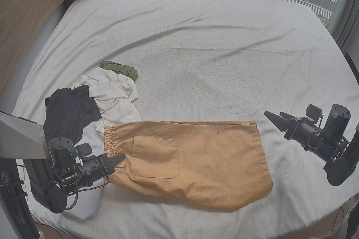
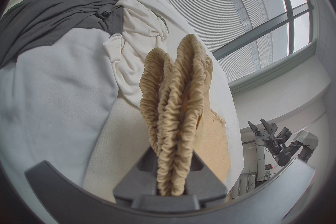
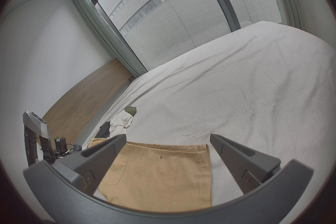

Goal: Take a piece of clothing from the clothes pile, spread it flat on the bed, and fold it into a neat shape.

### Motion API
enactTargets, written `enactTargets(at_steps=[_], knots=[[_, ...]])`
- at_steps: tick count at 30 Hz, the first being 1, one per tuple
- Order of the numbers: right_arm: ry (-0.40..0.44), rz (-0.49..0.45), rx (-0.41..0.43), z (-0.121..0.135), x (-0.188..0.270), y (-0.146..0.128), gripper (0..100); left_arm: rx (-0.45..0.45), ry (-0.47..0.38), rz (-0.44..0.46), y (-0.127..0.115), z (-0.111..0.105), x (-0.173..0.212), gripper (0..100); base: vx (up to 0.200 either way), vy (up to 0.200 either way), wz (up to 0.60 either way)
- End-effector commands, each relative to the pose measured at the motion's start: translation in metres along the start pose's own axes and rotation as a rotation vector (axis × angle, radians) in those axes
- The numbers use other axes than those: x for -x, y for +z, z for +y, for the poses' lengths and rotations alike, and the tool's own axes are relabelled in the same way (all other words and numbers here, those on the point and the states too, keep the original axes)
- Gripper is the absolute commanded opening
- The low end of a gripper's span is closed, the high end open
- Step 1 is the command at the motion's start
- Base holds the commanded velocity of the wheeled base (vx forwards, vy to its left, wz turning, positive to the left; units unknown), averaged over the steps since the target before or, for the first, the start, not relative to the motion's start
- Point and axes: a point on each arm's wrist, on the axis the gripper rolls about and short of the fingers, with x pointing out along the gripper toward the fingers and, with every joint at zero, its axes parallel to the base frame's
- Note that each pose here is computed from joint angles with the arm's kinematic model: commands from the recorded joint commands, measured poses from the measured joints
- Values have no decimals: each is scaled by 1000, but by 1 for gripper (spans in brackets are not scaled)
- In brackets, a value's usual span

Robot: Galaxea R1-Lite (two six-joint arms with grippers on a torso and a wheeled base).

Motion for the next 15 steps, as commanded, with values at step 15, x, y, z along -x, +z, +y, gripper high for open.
enactTargets(at_steps=[15], knots=[[4,11,-5,1,-2,-3,100,-112,-248,16,-10,-71,-19,0,0,0,0]])
